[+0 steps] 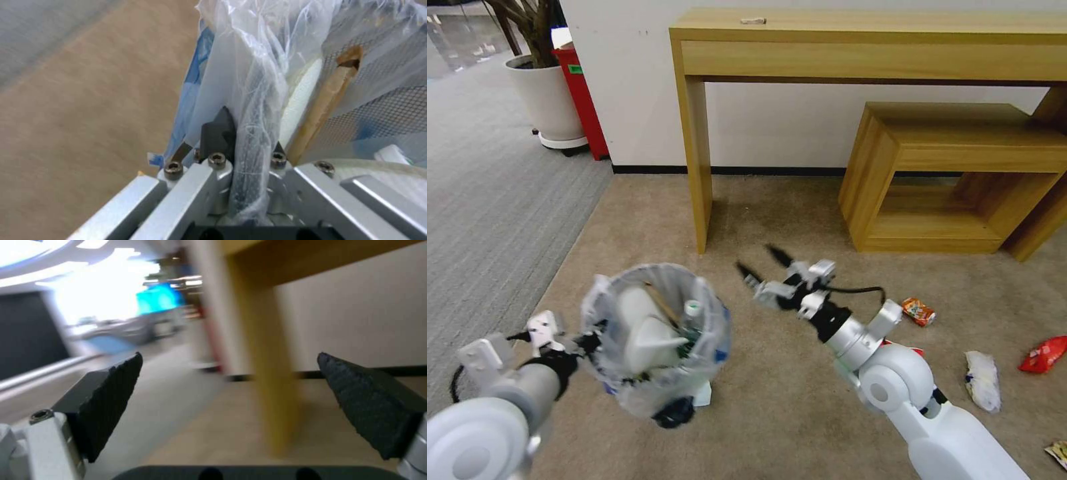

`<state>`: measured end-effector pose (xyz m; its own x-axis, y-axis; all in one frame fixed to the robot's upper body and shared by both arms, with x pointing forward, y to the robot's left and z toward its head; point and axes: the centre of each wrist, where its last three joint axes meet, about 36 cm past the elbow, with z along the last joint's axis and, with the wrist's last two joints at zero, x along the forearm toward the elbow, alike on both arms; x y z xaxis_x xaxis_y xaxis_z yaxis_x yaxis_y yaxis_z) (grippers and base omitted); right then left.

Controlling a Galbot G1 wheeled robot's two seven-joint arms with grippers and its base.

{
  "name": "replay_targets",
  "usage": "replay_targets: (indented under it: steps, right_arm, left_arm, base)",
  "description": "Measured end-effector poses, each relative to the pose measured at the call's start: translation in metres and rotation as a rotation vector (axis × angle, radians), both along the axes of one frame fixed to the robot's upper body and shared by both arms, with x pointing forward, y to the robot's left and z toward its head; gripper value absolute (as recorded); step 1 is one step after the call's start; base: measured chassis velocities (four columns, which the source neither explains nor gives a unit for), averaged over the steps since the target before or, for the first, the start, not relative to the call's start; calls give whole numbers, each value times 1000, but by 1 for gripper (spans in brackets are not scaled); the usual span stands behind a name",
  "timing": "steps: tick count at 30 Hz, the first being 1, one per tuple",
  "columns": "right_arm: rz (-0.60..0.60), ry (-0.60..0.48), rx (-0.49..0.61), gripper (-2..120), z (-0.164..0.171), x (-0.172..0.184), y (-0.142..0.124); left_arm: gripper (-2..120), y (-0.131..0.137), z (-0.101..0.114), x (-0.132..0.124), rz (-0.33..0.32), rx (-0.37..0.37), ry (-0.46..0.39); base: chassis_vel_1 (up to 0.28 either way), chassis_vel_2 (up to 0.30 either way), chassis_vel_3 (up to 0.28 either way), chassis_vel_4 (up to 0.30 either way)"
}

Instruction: Pick up the trash bin and place the garbage on the floor into it.

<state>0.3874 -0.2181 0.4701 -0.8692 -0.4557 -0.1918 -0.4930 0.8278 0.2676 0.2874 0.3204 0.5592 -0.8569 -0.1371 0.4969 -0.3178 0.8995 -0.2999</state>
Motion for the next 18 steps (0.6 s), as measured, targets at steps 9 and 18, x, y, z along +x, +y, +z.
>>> replay_targets:
  steps: [9, 18]
  right_arm:
    - [-346, -18, -113, 100, -35, -11, -54]
    - [-461, -12, -108, 100, -49, -27, -60]
  left_arm:
    - [1, 16, -1, 6, 62, 103, -55]
    - [1, 42, 5, 3, 150, 139, -86]
  base:
    - [0, 0, 0, 0]
    - [0, 0, 0, 0]
